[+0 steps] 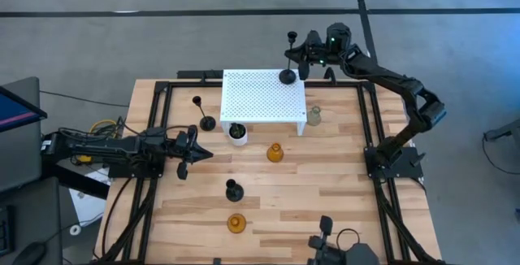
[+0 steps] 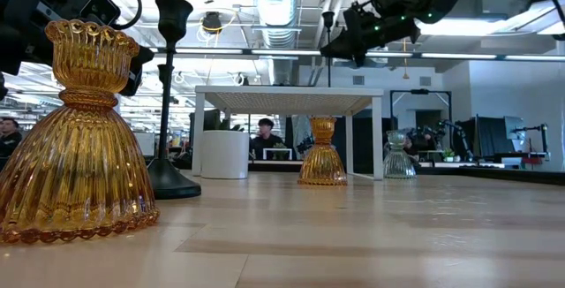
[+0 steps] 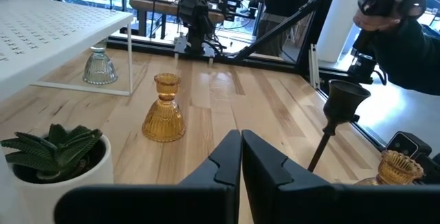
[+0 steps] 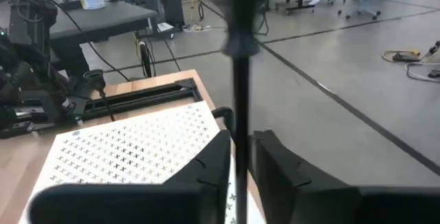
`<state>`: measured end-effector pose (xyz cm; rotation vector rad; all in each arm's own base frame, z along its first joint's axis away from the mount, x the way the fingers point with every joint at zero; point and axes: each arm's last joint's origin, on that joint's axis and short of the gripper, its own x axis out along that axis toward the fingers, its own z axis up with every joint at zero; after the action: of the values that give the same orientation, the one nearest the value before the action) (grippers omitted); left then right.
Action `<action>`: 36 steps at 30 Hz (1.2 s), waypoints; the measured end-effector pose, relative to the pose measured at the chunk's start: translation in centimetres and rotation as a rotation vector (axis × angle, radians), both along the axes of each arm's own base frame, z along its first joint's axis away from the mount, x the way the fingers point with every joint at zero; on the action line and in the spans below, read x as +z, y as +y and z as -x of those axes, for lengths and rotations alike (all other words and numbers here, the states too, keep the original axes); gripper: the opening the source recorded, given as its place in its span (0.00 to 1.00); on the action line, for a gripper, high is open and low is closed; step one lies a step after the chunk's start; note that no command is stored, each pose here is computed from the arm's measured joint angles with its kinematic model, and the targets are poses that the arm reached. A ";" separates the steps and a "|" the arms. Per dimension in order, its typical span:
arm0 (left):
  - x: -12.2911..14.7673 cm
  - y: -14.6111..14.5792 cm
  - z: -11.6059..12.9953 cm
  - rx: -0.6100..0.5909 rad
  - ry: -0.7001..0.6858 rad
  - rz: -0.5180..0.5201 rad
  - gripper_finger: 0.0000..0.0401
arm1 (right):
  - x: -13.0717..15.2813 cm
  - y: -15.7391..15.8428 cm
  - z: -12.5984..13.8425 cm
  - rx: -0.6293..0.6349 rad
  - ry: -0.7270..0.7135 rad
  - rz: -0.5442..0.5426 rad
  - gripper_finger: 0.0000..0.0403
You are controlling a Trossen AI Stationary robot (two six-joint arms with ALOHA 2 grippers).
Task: Pick & Place candle stick holders
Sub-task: Put the top right black candle holder on the shelf, then put the top black candle holder on the shelf aligned with the other black candle holder
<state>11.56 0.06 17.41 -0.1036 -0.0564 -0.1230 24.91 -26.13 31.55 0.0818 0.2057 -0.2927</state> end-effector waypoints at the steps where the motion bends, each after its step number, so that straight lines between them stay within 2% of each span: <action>1: 0.0 0.0 0.0 0.000 0.000 0.000 0.03 | 0.1 0.0 0.0 0.000 -0.006 0.006 0.16; 7: 0.0 0.0 0.0 0.000 0.000 0.000 0.03 | 0.2 0.0 0.0 0.004 -0.003 0.024 0.26; 13: 0.0 0.0 0.0 0.000 0.000 0.000 0.03 | 0.4 0.2 0.1 0.005 0.001 0.026 0.44; 17: 0.0 0.0 0.0 0.000 -0.002 0.000 0.03 | 1.4 0.9 0.8 0.005 -0.001 0.030 0.56; 20: 0.0 0.0 0.0 0.000 -0.004 0.000 0.03 | 2.6 1.7 1.9 -0.003 -0.001 0.031 0.61; 27: 0.1 0.0 0.0 0.000 -0.006 0.000 0.03 | 5.1 4.8 5.2 -0.014 0.059 0.007 0.59; 36: 0.1 0.0 0.0 0.000 -0.007 0.000 0.03 | 6.5 9.1 8.1 0.012 0.142 -0.088 0.44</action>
<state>11.56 0.06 17.48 -0.1028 -0.0633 -0.1231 16.81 -17.00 38.07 0.1467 0.3596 -0.2781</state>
